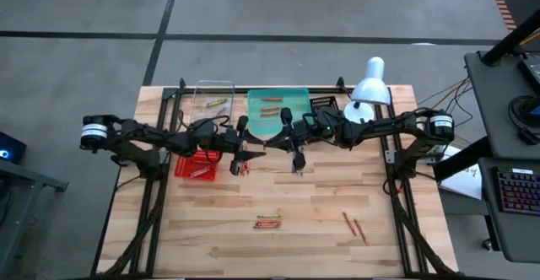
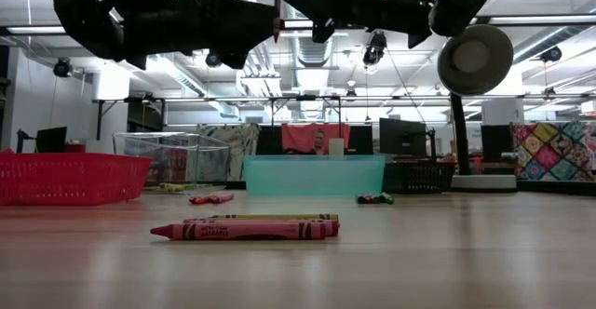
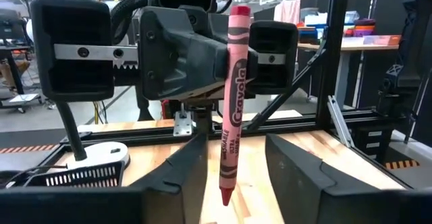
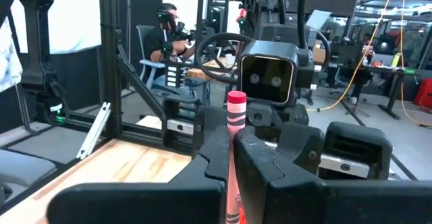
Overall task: Sort crayons
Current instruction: Put the red crayon into the red bin
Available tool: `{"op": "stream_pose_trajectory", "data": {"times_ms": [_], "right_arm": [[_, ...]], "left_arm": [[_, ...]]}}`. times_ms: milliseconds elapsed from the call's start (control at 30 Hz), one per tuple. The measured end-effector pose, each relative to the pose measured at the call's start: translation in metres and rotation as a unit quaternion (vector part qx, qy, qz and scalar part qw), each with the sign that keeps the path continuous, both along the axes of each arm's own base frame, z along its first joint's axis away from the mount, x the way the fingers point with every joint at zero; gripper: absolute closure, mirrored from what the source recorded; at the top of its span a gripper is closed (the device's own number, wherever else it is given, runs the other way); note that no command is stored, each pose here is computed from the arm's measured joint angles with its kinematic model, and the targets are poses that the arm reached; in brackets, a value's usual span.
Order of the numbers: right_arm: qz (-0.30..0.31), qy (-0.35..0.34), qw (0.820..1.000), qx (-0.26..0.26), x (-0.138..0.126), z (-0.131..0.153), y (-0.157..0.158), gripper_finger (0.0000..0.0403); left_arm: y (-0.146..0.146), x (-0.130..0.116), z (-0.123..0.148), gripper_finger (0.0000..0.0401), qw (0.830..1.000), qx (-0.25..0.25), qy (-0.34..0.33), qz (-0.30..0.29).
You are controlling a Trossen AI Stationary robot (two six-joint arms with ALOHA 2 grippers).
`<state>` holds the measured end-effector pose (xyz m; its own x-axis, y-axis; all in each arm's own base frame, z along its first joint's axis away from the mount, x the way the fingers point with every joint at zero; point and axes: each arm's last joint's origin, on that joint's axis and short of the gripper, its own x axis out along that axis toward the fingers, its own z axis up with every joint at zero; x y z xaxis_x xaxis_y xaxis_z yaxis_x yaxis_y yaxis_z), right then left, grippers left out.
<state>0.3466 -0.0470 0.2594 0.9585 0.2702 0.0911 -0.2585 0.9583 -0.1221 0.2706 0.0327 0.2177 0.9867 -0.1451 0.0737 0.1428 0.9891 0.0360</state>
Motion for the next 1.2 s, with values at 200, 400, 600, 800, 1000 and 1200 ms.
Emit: {"op": "stream_pose_trajectory", "data": {"times_ms": [200,400,600,800,1000,1200], "right_arm": [[0.000,0.002,1.000,0.000,0.000,0.000,0.000,0.0394],[0.005,0.017,0.999,0.047,0.000,-0.001,0.000,0.0374],[0.004,0.022,0.998,0.059,-0.001,0.000,0.000,0.0312],[0.002,0.042,0.998,0.056,-0.006,0.004,0.001,0.0274],[-0.019,0.083,0.994,0.064,-0.012,0.005,-0.003,0.0266],[-0.057,0.134,0.987,0.070,-0.019,0.002,-0.007,0.0266]], "left_arm": [[0.000,0.001,-0.001,0.0341,1.000,-0.005,0.003,0.000],[0.000,0.000,-0.001,0.0392,1.000,-0.017,0.007,0.000],[0.000,0.000,-0.001,0.0398,1.000,-0.024,0.009,0.000],[-0.002,-0.007,0.005,0.0399,0.999,-0.040,0.034,-0.004],[-0.006,-0.024,0.014,0.0399,0.994,-0.062,0.087,-0.004],[-0.008,-0.053,0.014,0.0399,0.969,-0.111,0.216,0.045]]}}
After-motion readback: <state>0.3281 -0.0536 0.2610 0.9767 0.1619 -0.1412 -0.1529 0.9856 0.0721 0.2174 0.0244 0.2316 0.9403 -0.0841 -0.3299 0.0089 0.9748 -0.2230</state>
